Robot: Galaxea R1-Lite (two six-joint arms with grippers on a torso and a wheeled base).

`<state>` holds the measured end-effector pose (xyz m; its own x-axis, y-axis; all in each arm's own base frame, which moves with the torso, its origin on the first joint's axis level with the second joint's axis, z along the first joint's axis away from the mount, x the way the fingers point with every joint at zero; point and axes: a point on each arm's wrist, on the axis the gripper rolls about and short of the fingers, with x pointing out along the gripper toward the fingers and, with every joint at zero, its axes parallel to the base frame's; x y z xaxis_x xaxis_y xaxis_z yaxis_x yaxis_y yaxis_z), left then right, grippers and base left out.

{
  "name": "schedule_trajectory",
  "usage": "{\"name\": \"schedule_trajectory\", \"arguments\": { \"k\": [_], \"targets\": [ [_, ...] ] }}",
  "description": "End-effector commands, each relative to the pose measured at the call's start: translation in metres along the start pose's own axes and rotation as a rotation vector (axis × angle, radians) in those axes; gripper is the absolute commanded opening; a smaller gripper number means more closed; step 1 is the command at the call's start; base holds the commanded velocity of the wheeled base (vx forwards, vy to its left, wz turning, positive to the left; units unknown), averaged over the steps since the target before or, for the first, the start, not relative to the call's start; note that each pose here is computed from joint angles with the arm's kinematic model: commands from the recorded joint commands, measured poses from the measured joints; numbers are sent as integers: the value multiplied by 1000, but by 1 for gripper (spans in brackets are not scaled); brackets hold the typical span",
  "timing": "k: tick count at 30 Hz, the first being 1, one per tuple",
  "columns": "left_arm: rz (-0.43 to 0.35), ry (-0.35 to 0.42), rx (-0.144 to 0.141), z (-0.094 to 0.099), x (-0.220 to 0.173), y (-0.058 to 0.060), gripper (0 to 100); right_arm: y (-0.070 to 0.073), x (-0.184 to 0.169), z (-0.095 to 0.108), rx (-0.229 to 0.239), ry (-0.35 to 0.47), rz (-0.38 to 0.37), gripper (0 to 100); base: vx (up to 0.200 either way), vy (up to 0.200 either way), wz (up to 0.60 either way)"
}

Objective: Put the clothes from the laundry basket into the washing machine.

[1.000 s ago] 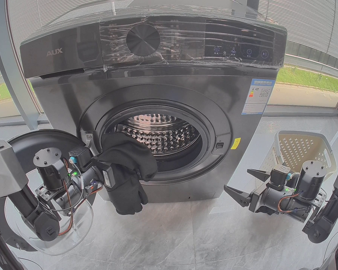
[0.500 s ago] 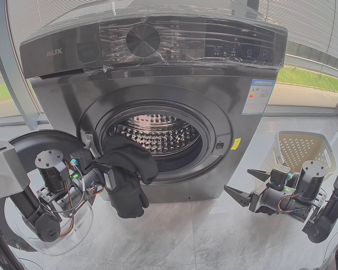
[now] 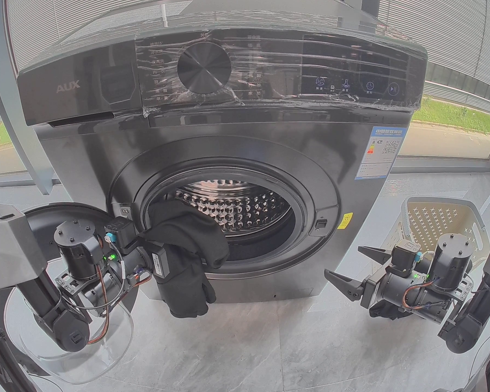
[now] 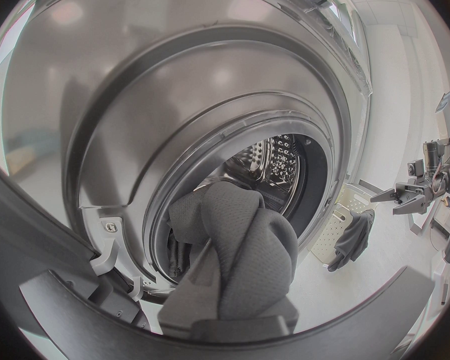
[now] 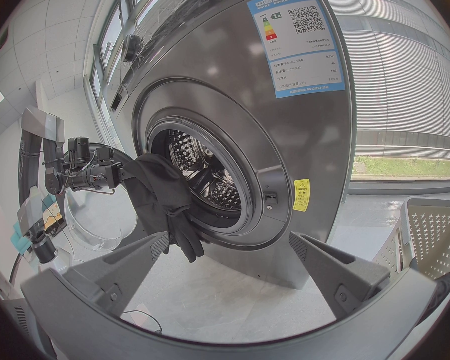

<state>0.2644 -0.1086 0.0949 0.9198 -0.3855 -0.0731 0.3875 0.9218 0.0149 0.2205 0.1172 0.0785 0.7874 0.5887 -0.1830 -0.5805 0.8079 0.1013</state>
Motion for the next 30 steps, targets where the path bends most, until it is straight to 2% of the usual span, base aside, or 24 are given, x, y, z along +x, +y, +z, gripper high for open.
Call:
{"name": "schedule_trajectory", "arguments": {
  "k": [1,30],
  "targets": [
    [-1,11,0,-3,1,0,0,0,0,-2,1,7,0,100,0,0,0],
    [-15,19,1,-4,0,-4,0,0,1,-3,2,11,0,100,0,0,0]
  ]
}}
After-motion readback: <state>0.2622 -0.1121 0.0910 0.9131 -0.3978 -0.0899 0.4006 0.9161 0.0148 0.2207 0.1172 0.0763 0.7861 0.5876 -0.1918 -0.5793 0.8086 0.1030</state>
